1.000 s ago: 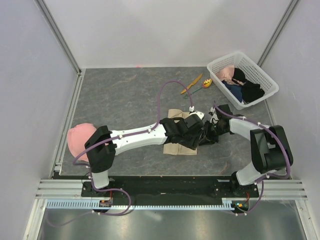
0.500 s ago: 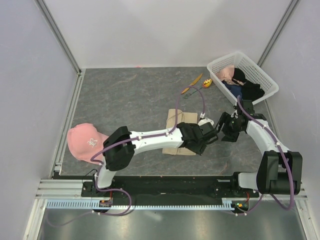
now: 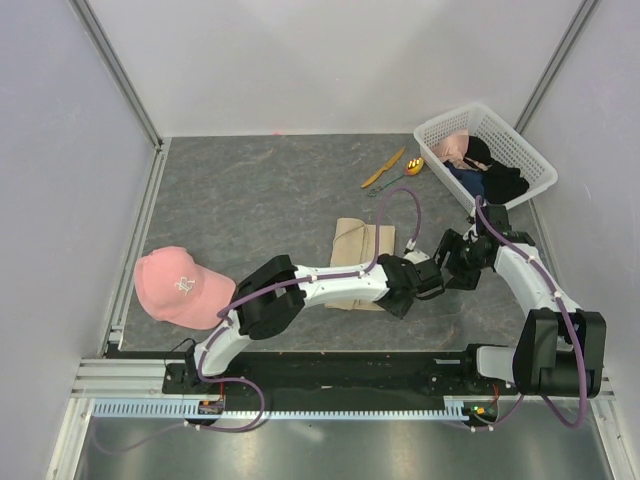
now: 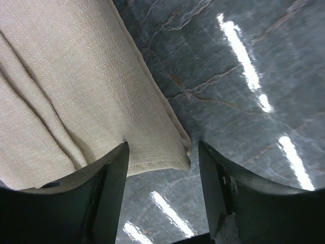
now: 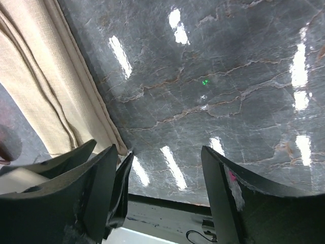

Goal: Fold the napkin into a case and place the utensils inside
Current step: Pick up the 2/3-rectangle-folded napkin from the center of the board.

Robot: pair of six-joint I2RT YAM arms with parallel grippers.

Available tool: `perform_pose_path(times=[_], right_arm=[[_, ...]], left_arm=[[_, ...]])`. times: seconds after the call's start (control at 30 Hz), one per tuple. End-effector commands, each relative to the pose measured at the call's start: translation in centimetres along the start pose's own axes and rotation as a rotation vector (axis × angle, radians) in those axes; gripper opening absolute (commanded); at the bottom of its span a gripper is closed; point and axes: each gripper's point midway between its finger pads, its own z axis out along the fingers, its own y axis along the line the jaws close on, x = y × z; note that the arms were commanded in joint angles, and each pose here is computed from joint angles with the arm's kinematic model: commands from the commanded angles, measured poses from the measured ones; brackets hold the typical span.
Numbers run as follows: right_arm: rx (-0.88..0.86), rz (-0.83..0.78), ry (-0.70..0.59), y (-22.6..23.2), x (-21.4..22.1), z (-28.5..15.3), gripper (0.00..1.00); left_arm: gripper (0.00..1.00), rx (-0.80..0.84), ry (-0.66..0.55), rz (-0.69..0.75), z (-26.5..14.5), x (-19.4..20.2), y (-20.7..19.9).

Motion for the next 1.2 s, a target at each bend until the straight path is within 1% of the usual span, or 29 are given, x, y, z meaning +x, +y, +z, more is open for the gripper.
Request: perform_pose_path(times=[0.0, 0.1, 0.13, 0.2, 0.23, 0.27, 0.3, 0.33, 0.37, 0.4, 0.5, 0.53, 0.6, 0.63, 0.67, 0.73, 0.77, 0.83, 0.87, 0.93, 1.13, 1.17], right_arm=[[-0.019, -0.009, 0.005, 0.0, 0.3, 0.2, 0.75], [-0.049, -0.013, 0.014, 0.3, 0.6, 0.5, 0.75], [-0.065, -0.017, 0.019, 0.5, 0.7, 0.6, 0.74], [-0.110, -0.030, 0.035, 1.1, 1.0, 0.8, 0.74], [-0.115, -0.031, 0.045, 1.2, 1.0, 0.9, 0.74], [-0.123, -0.033, 0.048, 1.3, 1.0, 1.0, 0.75], [-0.149, -0.036, 0.055, 1.7, 1.0, 1.0, 0.75], [-0.168, -0.037, 0.062, 2.0, 1.1, 1.1, 0.75], [-0.197, -0.048, 0.050, 2.6, 0.7, 1.1, 0.77], [-0.250, -0.051, 0.063, 3.6, 0.8, 0.9, 0.79], [-0.316, -0.055, 0.067, 5.3, 0.4, 0.9, 0.85], [-0.342, -0.060, 0.087, 6.1, 0.7, 1.1, 0.86], [-0.367, -0.085, 0.074, 7.5, 0.6, 1.6, 0.87], [-0.378, -0.057, 0.085, 8.1, 0.7, 1.7, 0.87], [-0.402, -0.066, 0.069, 8.8, 0.3, 1.9, 0.88], [-0.416, -0.050, 0.096, 9.8, 0.9, 2.6, 0.88], [-0.434, -0.055, 0.078, 10.4, 0.5, 2.8, 0.88], [-0.442, -0.048, 0.079, 10.7, 0.7, 3.4, 0.88], [-0.446, -0.041, 0.053, 11.0, 0.2, 3.7, 0.88], [-0.431, -0.025, 0.067, 10.6, 0.4, 4.6, 0.88], [-0.366, -0.016, 0.077, 9.2, 0.0, 7.2, 0.84], [-0.376, -0.019, 0.076, 9.3, -0.1, 7.4, 0.81]], left_arm=[[0.63, -0.045, -0.018, -0.032, 0.7, -0.4, 0.1], [0.57, -0.046, -0.002, -0.025, 1.4, -0.1, 0.0], [0.48, -0.047, -0.001, -0.027, 1.3, -0.2, 0.1], [0.38, -0.049, -0.006, -0.033, 1.0, -0.2, 0.5], [0.30, -0.037, -0.013, -0.040, 0.3, -0.7, 0.6], [0.24, -0.033, -0.012, -0.049, 0.0, -0.8, 1.0], [0.19, -0.018, -0.010, -0.059, -0.5, -0.8, 1.1], [0.13, 0.004, -0.034, -0.079, -2.0, -1.6, 1.3], [0.10, 0.011, -0.034, -0.089, -2.2, -1.6, 1.7], [0.09, 0.038, -0.036, -0.094, -2.8, -1.7, 1.6], [0.08, 0.118, -0.062, -0.131, -5.1, -2.4, 1.7], [0.07, 0.139, -0.066, -0.142, -5.6, -2.5, 1.7], [0.07, 0.180, -0.071, -0.166, -6.6, -2.5, 1.7], [0.06, 0.193, -0.072, -0.174, -6.9, -2.5, 1.6], [0.06, 0.198, -0.069, -0.178, -7.1, -2.3, 1.7], [0.06, 0.210, -0.073, -0.189, -7.6, -2.4, 1.8], [0.06, 0.211, -0.068, -0.192, -7.6, -2.2, 1.8], [0.05, 0.224, -0.067, -0.196, -8.0, -2.2, 1.8], [0.05, 0.224, -0.067, -0.199, -8.0, -2.2, 1.8], [0.05, 0.231, -0.072, -0.200, -8.3, -2.4, 1.8], [0.05, 0.246, -0.075, -0.213, -8.7, -2.6, 1.6], [0.05, 0.247, -0.072, -0.213, -8.7, -2.6, 1.5]])
